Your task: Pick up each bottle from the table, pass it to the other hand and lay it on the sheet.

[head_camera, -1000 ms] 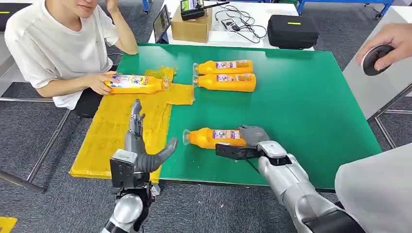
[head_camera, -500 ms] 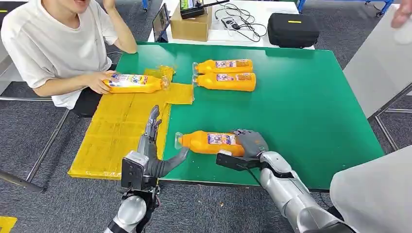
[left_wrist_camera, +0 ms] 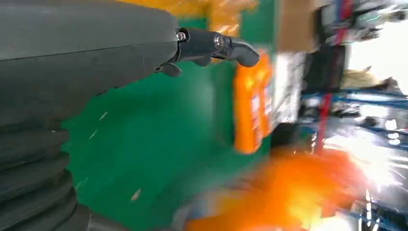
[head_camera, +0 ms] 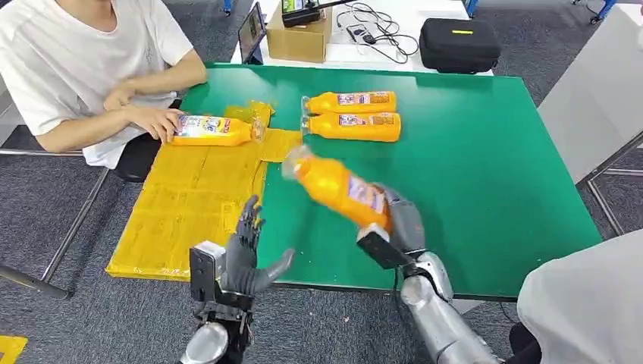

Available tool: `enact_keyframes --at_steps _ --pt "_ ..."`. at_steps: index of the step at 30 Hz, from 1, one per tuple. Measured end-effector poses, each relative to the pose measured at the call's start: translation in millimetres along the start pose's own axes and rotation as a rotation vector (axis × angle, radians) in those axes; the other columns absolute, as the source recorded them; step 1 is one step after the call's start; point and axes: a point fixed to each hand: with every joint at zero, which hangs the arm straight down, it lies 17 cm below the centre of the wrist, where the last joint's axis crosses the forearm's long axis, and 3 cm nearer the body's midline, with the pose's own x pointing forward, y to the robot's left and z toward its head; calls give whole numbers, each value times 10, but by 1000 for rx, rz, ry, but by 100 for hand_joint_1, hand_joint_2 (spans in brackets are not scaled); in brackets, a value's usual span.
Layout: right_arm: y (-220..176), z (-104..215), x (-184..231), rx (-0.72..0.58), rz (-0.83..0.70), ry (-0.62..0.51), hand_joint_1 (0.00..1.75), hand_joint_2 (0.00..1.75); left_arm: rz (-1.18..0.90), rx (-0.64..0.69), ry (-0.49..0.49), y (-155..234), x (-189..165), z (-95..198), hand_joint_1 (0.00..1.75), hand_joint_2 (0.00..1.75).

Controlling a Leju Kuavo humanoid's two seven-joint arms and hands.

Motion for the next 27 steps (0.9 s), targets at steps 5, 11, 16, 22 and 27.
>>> enact_keyframes --at_steps 5,11,16,22,27 --pt "-737 48 711 -389 -72 -179 175 175 -3 118 -99 228 132 52 0 175" --pt "-1074 83 1097 -507 -131 -254 175 175 -67 178 -225 323 330 165 0 175" --pt "-1123 37 1146 -503 -201 -244 175 175 -77 173 -288 301 491 240 0 175" --pt "-396 80 1604 -221 -198 -370 175 175 -120 55 -304 11 443 336 0 175" --pt "187 215 1744 -22 -202 -372 175 175 -117 -19 -293 -170 376 393 0 175"
